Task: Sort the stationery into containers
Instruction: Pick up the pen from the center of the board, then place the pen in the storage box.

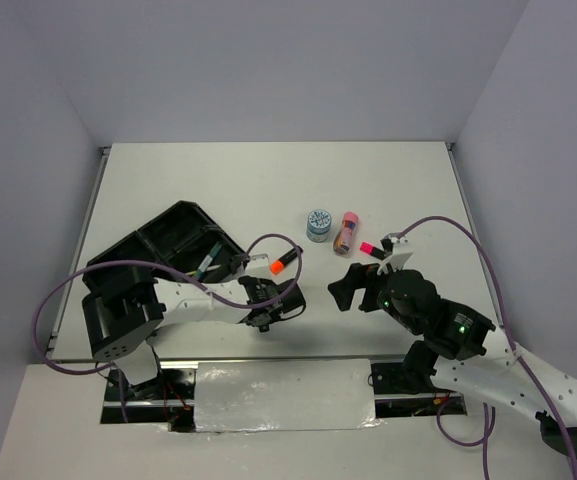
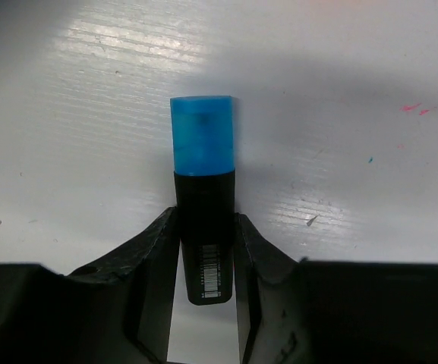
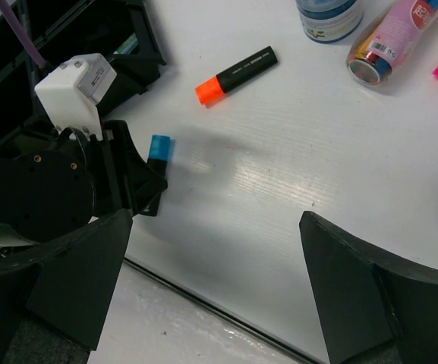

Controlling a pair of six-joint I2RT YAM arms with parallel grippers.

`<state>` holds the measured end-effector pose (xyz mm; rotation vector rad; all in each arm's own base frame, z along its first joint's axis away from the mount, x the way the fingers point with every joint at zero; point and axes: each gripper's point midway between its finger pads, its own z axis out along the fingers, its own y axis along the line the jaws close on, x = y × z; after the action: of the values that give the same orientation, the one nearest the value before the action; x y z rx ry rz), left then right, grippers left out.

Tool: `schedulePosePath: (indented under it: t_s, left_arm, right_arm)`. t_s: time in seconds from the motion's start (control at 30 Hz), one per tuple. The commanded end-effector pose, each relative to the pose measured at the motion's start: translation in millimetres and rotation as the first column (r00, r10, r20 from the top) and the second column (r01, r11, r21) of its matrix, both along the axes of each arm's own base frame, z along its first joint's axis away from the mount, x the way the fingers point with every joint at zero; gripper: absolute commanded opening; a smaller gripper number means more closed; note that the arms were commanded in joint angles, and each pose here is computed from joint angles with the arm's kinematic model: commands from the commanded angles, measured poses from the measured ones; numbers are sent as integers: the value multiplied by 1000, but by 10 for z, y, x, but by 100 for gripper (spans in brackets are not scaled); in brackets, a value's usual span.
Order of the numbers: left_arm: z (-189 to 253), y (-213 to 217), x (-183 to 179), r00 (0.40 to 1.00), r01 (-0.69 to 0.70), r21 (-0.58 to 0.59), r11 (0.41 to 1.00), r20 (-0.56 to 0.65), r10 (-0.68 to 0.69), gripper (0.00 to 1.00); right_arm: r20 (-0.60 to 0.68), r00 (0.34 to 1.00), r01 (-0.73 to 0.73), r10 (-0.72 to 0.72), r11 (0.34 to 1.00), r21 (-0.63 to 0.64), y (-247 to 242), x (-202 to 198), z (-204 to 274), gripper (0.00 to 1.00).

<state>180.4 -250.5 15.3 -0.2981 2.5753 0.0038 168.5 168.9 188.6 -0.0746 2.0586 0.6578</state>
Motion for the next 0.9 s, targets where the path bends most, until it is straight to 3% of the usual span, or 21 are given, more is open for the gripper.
schedulePosePath:
  t_s: [0.0, 0.03, 0.27, 0.4, 0.5, 0.6, 0.7, 0.87]
  left_arm:
    - [-84, 76, -86, 999, 17, 8, 1000, -41, -16, 15]
    - [4, 68, -33, 1000, 19, 0, 1000, -15, -19, 10]
    - [1141, 428, 782, 975, 64, 10, 998, 213, -65, 2]
    - [1588, 1245, 1408, 950, -168, -16, 986, 264, 166, 5]
    - [1821, 1634, 1809, 920, -259, -82, 962, 282, 272, 12]
    - [1763, 1943, 2117, 924, -306, -48, 951, 226, 309, 15]
    - [1503, 2168, 2296, 924, -356, -14, 934, 146, 354, 12]
    - [1148, 2307, 2437, 954, -294, 49, 954, 69, 291, 12]
  right_arm:
    - [22, 1000, -7, 6, 1000, 19, 8, 7, 48, 100]
    - [23, 1000, -10, 10, 1000, 20, 9, 2, 47, 100]
    - [48, 999, -16, 15, 1000, 26, -31, -17, 136, 100]
    - [55, 998, -18, 16, 999, 31, -36, -19, 169, 100]
    - [58, 998, -26, 24, 999, 40, -16, -24, 184, 100]
    - [59, 998, -35, 33, 999, 39, -1, -28, 193, 100]
    - [60, 997, -42, 40, 999, 31, 8, -26, 202, 100]
    - [64, 997, -54, 53, 998, 17, 31, -16, 210, 100]
